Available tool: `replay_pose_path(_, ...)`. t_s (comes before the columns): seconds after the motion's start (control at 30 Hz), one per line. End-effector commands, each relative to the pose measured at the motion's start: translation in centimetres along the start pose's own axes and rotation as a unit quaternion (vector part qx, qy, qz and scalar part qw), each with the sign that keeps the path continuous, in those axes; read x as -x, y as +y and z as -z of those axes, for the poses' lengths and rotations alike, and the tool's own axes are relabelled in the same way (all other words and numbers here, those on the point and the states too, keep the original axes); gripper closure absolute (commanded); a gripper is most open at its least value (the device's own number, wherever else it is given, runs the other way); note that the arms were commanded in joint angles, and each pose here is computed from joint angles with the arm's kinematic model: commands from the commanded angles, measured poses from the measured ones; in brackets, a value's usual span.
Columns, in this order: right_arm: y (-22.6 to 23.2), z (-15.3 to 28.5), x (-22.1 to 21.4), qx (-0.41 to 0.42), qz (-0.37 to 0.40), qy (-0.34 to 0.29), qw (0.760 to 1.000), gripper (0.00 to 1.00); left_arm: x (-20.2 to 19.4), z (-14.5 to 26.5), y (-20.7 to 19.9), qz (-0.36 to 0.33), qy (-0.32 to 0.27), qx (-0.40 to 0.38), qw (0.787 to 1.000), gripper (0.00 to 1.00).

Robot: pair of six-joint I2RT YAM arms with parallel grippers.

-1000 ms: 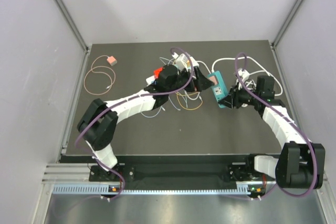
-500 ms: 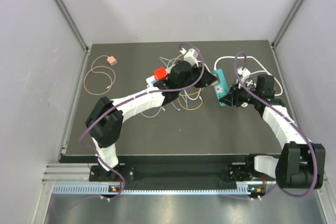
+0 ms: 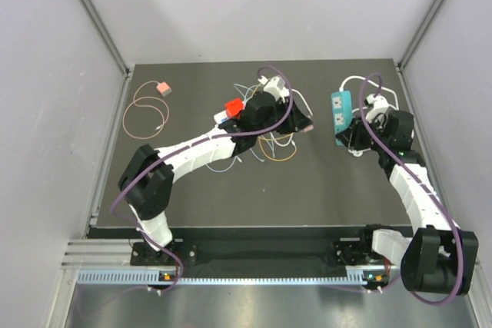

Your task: Pull the plug off the socket

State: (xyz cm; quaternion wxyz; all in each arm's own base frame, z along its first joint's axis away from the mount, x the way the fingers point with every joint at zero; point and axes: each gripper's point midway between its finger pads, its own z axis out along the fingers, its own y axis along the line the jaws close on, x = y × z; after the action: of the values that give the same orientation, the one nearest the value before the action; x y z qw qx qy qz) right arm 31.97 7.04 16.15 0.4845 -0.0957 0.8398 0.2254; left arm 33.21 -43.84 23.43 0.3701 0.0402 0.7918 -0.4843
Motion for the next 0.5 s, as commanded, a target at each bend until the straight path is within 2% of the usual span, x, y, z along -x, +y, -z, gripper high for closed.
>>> replay_pose_path(0.0, -0.5, 0.4, 4.0, -0.019, 0.015, -0.067, 0.997, 1.00, 2.1, 3.2, -2.3, -0.042, -0.019, -0.035, 0.998, 1.00)
replay_pose_path(0.1, 0.2, 0.5, 3.9, 0.001, 0.026, -0.065, 0.998, 1.00, 2.5, 4.5, -1.0, -0.052, -0.012, -0.038, 0.998, 1.00)
replay_pose_path(0.2, 1.6, 0.7, 3.7, 0.050, 0.044, -0.059, 0.996, 1.00, 5.5, 7.3, 0.7, -0.033, -0.040, -0.048, 0.997, 1.00)
replay_pose_path(0.23, 1.9, 0.7, 3.6, 0.060, 0.058, -0.058, 0.995, 1.00, 6.7, 8.2, 3.7, -0.017, -0.055, -0.029, 0.998, 1.00)
replay_pose_path(0.3, 2.6, 0.9, 3.5, 0.083, 0.068, -0.056, 0.993, 1.00, 9.4, 10.3, 4.2, -0.010, -0.094, -0.047, 0.994, 1.00)
replay_pose_path(0.33, 2.7, 0.9, 3.4, 0.088, 0.068, -0.054, 0.992, 1.00, 10.9, 11.5, 7.1, 0.003, -0.116, -0.022, 0.993, 1.00)
replay_pose_path(0.37, 2.7, 0.8, 3.5, 0.088, 0.069, -0.055, 0.992, 1.00, 12.2, 12.6, 7.4, 0.008, -0.139, -0.025, 0.990, 1.00)
replay_pose_path(0.4, 2.7, 0.9, 3.4, 0.090, 0.069, -0.053, 0.992, 1.00, 13.7, 14.0, 10.2, 0.021, -0.161, -0.001, 0.987, 1.00)
replay_pose_path(0.47, 2.8, 0.9, 3.4, 0.093, 0.069, -0.054, 0.992, 1.00, 15.5, 15.5, 12.2, 0.041, -0.190, 0.012, 0.981, 1.00)
